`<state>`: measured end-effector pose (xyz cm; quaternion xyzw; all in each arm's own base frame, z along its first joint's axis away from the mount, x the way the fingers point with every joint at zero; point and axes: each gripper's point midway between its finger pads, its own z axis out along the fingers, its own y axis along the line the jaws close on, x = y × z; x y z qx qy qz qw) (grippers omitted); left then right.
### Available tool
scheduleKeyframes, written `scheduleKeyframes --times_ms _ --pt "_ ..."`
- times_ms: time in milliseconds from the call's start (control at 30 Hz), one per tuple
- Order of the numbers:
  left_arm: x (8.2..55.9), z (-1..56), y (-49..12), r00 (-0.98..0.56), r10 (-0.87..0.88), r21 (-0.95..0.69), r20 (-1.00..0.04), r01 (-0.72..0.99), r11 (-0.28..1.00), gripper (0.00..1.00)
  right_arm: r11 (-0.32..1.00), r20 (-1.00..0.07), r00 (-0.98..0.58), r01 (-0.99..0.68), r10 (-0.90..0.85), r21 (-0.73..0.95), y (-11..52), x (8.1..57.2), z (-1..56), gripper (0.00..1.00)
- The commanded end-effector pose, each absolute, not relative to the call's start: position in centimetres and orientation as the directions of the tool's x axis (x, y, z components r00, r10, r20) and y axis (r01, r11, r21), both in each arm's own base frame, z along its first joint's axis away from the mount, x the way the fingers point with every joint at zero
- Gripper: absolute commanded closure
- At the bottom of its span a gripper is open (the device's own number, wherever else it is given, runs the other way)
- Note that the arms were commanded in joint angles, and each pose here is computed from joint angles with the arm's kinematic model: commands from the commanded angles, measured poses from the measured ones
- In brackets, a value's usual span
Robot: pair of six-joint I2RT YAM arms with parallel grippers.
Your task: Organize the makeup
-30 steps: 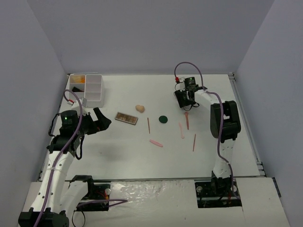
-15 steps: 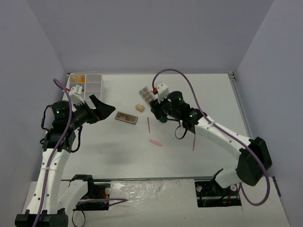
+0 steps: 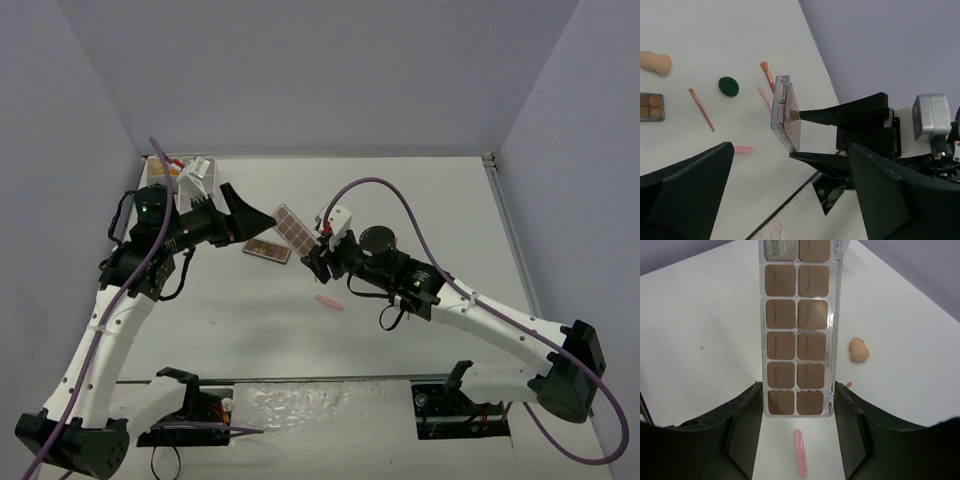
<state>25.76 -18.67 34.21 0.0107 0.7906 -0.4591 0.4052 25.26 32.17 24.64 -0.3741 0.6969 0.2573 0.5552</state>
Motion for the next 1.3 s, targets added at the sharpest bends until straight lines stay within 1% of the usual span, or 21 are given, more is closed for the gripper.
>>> scheduleKeyframes --times_ms 0,67,200,300,467,500,567,833,1033,1133,1267 --pt "25.4 36.3 -19.8 -0.657 -0.304 -0.684 -0.69 0.455 0.569 0.04 0.557 -0.99 0.017 -0.826 -0.137 -0.091 32.8 24.6 29.0 0.98" --pt "25.6 36.0 -20.1 -0.67 -0.291 -0.686 -0.683 0.452 0.57 0.05 0.551 -0.989 0.017 -0.829 -0.148 -0.097 32.7 24.4 28.9 0.98" --pt "25.8 35.6 -20.8 -0.694 -0.24 -0.675 -0.678 0.459 0.577 0.16 0.534 -0.987 0.022 -0.839 -0.157 -0.104 32.6 23.9 28.8 0.98" --pt "25.9 35.0 -21.1 -0.716 -0.198 -0.665 -0.67 0.46 0.588 0.26 0.527 -0.986 0.028 -0.842 -0.163 -0.111 32.4 23.6 28.7 0.98" --pt "26.1 34.7 -22.0 -0.736 -0.165 -0.675 -0.657 0.475 0.565 0.41 0.506 -0.983 0.034 -0.854 -0.182 -0.124 32.3 23.2 28.3 0.98" --pt "26.1 34.6 -22.1 -0.74 -0.16 -0.676 -0.653 0.474 0.564 0.41 0.506 -0.983 0.035 -0.854 -0.181 -0.124 32.2 23.2 28.4 0.98" --pt "26.1 34.7 -22.4 -0.737 -0.148 -0.671 -0.659 0.488 0.558 0.46 0.497 -0.981 0.034 -0.858 -0.189 -0.126 32.2 23.0 28.0 0.98" --pt "26.1 34.9 -23.0 -0.74 -0.135 -0.678 -0.659 0.507 0.532 0.57 0.478 -0.979 0.039 -0.868 -0.198 -0.131 32.3 22.7 27.6 0.98" --pt "25.8 34.7 -23.7 -0.757 -0.122 -0.699 -0.642 0.512 0.5 0.7 0.482 -0.978 0.035 -0.866 -0.204 -0.131 32.3 22.8 27.3 0.98" --pt "25.7 34.4 -23.9 -0.763 -0.114 -0.701 -0.637 0.511 0.499 0.79 0.484 -0.978 0.036 -0.865 -0.206 -0.133 32.3 22.8 27.2 0.98" --pt "25.7 34.2 -23.9 -0.758 -0.106 -0.693 -0.643 0.518 0.502 0.94 0.487 -0.977 0.035 -0.863 -0.211 -0.136 32.3 23.0 27.0 0.97"
